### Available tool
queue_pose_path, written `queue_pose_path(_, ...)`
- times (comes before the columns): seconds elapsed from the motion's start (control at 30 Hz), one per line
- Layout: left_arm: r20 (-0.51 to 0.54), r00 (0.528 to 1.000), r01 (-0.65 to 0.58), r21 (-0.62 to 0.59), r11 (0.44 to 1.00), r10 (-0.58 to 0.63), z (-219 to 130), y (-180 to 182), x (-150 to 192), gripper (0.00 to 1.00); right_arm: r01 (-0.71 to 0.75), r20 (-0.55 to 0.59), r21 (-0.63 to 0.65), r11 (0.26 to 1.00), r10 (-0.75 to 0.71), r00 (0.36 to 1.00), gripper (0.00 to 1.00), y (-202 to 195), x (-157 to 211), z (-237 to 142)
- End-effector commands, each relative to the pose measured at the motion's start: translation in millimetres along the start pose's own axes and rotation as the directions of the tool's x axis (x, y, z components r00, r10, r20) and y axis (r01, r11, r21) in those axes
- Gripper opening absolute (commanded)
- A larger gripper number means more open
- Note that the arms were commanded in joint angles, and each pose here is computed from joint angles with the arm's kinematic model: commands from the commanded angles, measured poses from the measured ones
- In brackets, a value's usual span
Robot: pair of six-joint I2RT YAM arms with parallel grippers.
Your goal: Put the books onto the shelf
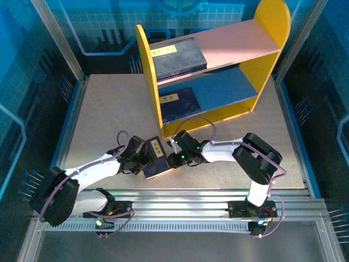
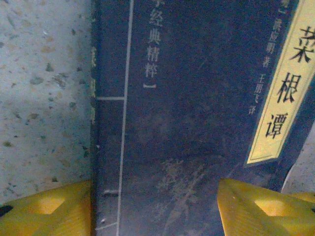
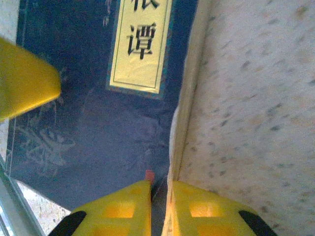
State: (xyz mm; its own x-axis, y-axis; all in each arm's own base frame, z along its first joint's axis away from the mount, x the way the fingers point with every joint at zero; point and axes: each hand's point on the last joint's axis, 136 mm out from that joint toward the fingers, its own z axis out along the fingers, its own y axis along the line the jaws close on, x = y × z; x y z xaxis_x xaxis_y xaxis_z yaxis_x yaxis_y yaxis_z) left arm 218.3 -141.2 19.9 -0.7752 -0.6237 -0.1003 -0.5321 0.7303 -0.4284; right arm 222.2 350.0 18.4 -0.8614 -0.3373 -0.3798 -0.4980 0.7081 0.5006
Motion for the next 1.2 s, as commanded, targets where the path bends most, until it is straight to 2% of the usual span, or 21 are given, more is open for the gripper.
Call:
queue_pose_path(0.0, -0.015, 1.0, -0.007, 0.06, 0.998, 0.008, 1.8, -18.9, 1.5, 0.63, -0.035, -0.096, -0.032, 0.999, 0.032, 0.995, 0.16, 7.3, 36.0, 22.1)
queue_pose_path(0.27, 0.044, 0.997, -0.072, 0.127, 0.989, 0.067, -27.2, -45.5, -10.8, 0.61, -0.017, -0.105, -0.015, 1.0, 0.016, 0.994, 0.16, 6.1, 38.0, 22.6)
queue_pose_path(0.47, 0.084, 0.995, -0.064, 0.137, 0.988, 0.053, -39.2, -43.9, -16.0, 0.45, 0.002, -0.123, -0.012, 1.0, -0.004, 0.992, 0.18, 6.3, 38.8, 21.1)
queue_pose_path(0.6, 0.114, 0.992, -0.064, 0.133, 0.989, 0.049, -44.9, -39.8, -19.4, 0.41, 0.002, -0.122, -0.021, 1.0, -0.004, 0.993, 0.18, 8.1, 38.3, 21.3)
queue_pose_path(0.67, 0.115, 0.992, -0.07, 0.127, 0.989, 0.055, -43.9, -39.1, -19.6, 0.39, 0.012, -0.097, -0.04, 0.999, -0.015, 0.995, 0.18, 16.4, 26.1, 20.0)
queue_pose_path(0.83, 0.101, 0.993, -0.078, 0.112, 0.991, 0.067, -36.0, -39.3, -18.8, 0.26, 0.021, -0.081, -0.05, 0.999, -0.025, 0.996, 0.2, 21.5, 19.2, 15.6)
queue_pose_path(1.03, 0.157, 0.983, -0.105, 0.077, 0.991, 0.092, -52.3, -37.3, -28.3, 0.12, 0.024, -0.05, -0.037, 0.999, -0.026, 0.998, 0.27, 19.6, 9.8, -2.0)
queue_pose_path(1.17, 0.253, 0.965, -0.095, 0.079, 0.992, 0.072, -77.8, -35.7, -42.0, 0.03, 0.005, 0.004, -0.041, 0.999, -0.005, 1.0, 0.38, 19.3, -3.6, -29.1)
